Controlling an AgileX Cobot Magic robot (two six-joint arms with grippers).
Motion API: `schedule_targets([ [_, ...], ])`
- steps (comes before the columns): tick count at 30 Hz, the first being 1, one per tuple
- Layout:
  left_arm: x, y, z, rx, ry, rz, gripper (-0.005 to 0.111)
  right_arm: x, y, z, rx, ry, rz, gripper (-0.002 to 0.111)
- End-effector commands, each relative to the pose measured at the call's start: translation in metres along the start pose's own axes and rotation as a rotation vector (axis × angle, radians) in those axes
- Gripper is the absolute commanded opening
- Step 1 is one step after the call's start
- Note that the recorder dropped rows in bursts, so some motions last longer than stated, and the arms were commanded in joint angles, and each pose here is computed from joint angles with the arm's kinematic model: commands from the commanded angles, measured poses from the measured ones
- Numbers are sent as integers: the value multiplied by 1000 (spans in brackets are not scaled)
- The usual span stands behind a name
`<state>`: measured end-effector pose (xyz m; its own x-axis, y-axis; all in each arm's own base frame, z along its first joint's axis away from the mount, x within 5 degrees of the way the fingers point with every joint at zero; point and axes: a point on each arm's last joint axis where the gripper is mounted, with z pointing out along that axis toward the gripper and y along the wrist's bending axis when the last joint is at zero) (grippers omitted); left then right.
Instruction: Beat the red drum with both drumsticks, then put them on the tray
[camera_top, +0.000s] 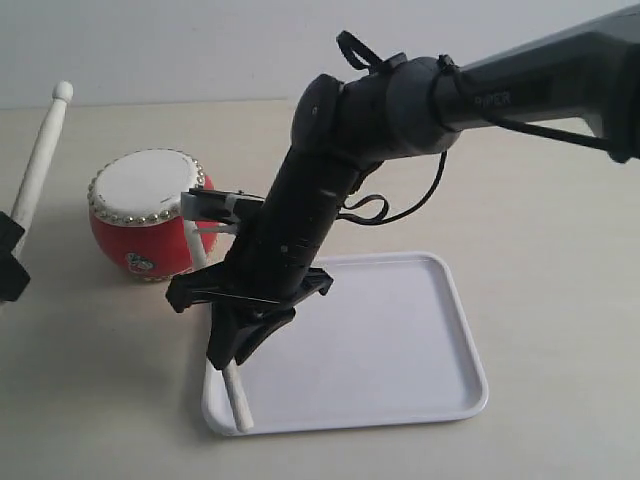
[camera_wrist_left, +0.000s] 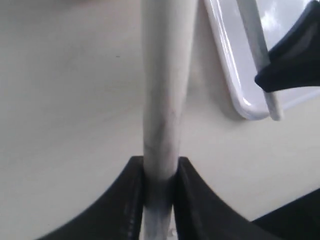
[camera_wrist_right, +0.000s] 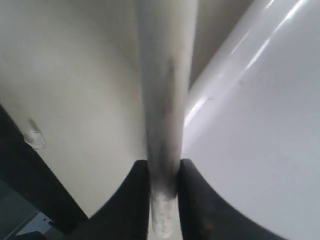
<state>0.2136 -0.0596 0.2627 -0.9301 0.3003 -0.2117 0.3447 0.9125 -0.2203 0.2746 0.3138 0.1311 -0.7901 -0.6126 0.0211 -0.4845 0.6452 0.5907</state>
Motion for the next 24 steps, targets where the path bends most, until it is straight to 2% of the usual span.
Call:
schedule_targets([
  [1,-7,5,1,-58,-76,11,0,7,24,-32,-25,-35,-72,0],
  [4,-11,12,28,-49,-44,-25,0,15,49,-65,-29,-117,-134,0],
  [6,-11,17,52,-24,42,-46,0,22,65,-89,-30,-184,-177,0],
  [8,-10,25,87,13,210,-86,0,30,82,-115,-26,-279,-222,0],
  [11,-8,29,108,41,330,-109,0,32,89,-126,-19,-353,-237,0],
  [15,-13,23,86,50,299,-86,0,15,69,-98,-24,-312,-173,0],
  [16,-13,18,70,55,268,-79,0,5,56,-75,-44,-277,-131,0],
  [19,-7,6,38,72,204,-57,0,-13,25,-19,-155,-200,-16,0],
  [20,-3,3,26,62,168,-40,0,-17,19,-2,-230,-173,30,0],
  [22,1,-1,13,55,118,-26,0,-16,20,8,-339,-136,38,0],
  [24,0,-1,10,43,86,-20,0,-12,31,-5,-378,-126,-10,0],
])
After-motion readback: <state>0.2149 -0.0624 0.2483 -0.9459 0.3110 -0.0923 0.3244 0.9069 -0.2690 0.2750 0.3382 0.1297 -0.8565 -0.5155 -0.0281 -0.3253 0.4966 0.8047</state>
